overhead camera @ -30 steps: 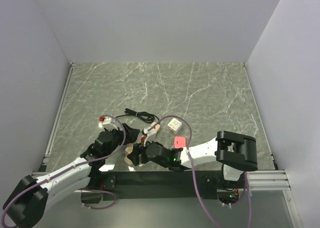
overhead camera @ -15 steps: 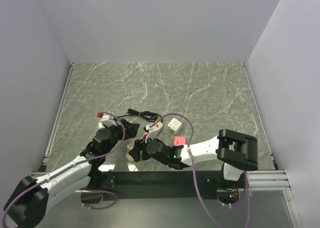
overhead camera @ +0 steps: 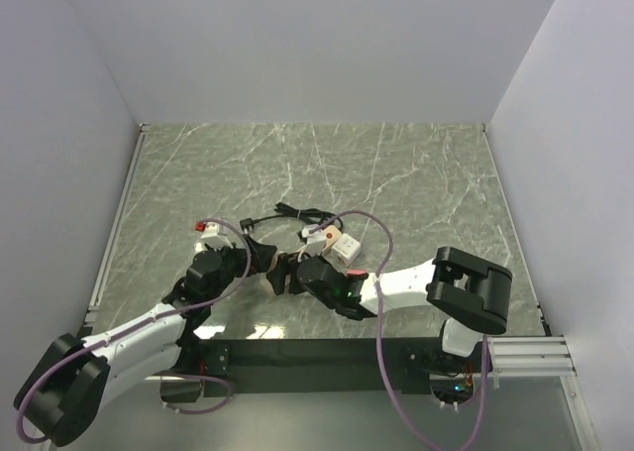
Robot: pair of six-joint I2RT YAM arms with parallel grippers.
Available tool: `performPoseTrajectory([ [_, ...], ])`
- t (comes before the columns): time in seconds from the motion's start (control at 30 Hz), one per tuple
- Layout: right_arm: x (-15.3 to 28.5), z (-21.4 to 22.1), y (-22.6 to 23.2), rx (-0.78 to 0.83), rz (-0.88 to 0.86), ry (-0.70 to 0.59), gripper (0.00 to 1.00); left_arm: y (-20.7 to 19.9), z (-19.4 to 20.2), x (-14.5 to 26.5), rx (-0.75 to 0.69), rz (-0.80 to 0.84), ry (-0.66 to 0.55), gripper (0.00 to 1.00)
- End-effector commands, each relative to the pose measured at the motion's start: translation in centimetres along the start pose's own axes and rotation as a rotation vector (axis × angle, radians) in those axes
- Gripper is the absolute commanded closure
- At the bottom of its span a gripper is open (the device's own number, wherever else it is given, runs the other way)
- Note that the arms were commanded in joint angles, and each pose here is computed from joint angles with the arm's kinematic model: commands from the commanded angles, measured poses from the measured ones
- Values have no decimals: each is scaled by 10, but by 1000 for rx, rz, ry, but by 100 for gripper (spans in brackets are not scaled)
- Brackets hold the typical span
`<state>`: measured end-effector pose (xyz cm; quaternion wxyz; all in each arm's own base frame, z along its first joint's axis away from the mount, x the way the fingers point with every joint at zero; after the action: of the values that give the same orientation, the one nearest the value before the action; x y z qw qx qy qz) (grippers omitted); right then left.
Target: Insert the plug
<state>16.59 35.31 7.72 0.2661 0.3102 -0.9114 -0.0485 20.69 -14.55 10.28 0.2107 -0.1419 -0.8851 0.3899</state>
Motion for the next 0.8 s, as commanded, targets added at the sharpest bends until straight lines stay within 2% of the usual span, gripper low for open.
performPoseTrajectory([
  [0.0, 28, 79, -135, 273, 535, 292, 100, -12, -4, -2, 11, 75, -12, 2],
  [0.2, 29, 85, -133, 257, 510, 308, 100, -3, 6, 2, 45, 76, 6, 6],
  [0.4, 29, 99, -129, 274, 491, 349, 100, 8, 17, 4, 64, 55, 32, 14],
  [0.5, 28, 105, -124, 279, 477, 364, 100, 10, 20, 0, 56, 45, 49, 23],
  [0.57, 28, 107, -122, 274, 473, 365, 100, 12, 25, -1, 58, 34, 68, 35],
  [0.77, 32, 114, -125, 274, 472, 383, 100, 13, 34, 0, 58, 38, 100, 55],
])
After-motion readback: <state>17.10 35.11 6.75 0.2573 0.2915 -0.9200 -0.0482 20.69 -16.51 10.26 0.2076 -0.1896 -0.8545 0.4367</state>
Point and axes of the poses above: each gripper's point midway between its finger pads, its own x axis back along the fingers, its own y axis along the line the jaws close on, z = x × y, the point moved 5 cm from there along x, back along the fingers, and after that the axes turned 13 degrees about x, right-handed, at the moved point
